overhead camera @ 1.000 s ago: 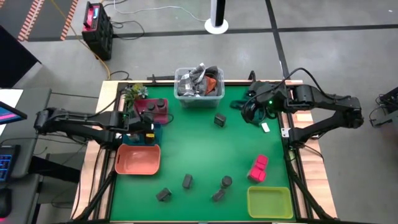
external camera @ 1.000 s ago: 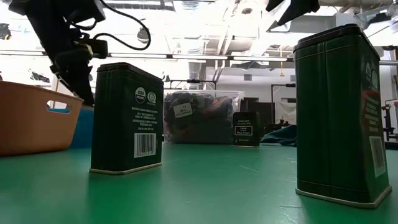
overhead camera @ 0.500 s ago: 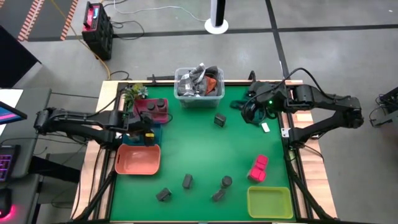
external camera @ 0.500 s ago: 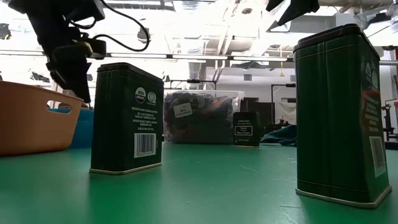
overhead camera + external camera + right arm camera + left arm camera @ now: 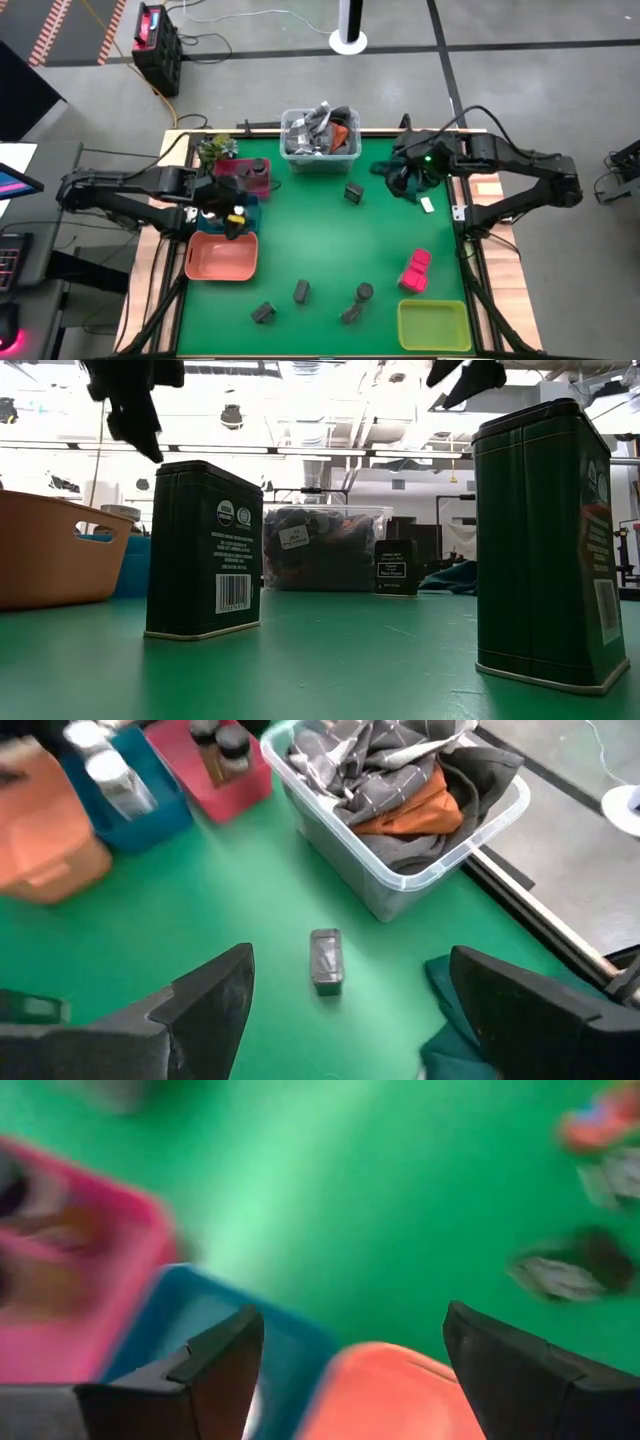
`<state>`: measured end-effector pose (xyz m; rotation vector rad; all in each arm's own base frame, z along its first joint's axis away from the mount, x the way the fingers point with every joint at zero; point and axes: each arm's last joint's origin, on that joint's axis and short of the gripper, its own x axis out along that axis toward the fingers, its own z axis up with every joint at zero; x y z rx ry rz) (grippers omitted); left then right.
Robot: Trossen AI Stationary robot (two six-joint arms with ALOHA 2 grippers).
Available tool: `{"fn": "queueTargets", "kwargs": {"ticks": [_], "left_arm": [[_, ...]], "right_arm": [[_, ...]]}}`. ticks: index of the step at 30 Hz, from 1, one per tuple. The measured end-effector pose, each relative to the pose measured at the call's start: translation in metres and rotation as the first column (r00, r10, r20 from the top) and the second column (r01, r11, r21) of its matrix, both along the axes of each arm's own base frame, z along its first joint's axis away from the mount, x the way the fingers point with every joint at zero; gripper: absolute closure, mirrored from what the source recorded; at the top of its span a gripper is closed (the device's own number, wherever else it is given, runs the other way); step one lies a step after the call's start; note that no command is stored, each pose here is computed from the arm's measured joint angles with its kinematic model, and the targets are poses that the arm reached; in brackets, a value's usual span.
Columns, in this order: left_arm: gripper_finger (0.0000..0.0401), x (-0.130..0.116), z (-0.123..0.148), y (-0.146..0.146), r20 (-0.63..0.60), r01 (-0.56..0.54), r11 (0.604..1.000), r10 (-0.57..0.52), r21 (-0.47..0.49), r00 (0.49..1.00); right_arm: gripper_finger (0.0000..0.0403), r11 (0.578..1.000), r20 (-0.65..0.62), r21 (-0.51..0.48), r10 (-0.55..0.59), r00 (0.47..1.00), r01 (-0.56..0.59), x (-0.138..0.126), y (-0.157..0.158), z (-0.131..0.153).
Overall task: Sort spices by type
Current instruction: Put the bottom left black spice can into the orange bin
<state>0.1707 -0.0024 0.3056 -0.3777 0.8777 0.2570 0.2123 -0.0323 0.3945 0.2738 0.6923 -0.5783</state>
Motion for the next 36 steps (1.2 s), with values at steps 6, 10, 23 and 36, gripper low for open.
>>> {"fn": "queueTargets", "kwargs": {"ticks": [6, 10, 23, 36], "left_arm": [[0.0105, 0.016, 0.010, -0.040, -0.009, 0.158, 0.978, -0.161, -0.136, 0.987], [0.0105, 0.028, 0.011, -0.073, -0.017, 0.219, 0.956, -0.227, -0.193, 0.974], [0.0105, 0.062, -0.021, -0.155, -0.140, 0.087, 0.935, -0.143, -0.345, 0.980], [0.0110, 0.090, -0.043, -0.200, -0.253, -0.065, 0.970, 0.004, -0.234, 0.968]], "right_arm": [[0.0042, 1.000, -0.087, -0.016, 0.015, 0.996, -0.016, 0.019, -0.009, -0.014], [0.0042, 0.999, -0.136, -0.028, 0.029, 0.990, -0.033, 0.029, -0.012, -0.022], [0.0042, 0.990, -0.192, -0.091, 0.090, 0.977, -0.109, 0.023, -0.026, -0.020], [0.0042, 0.961, -0.228, -0.110, 0.224, 0.948, -0.253, 0.022, -0.024, -0.019]]}}
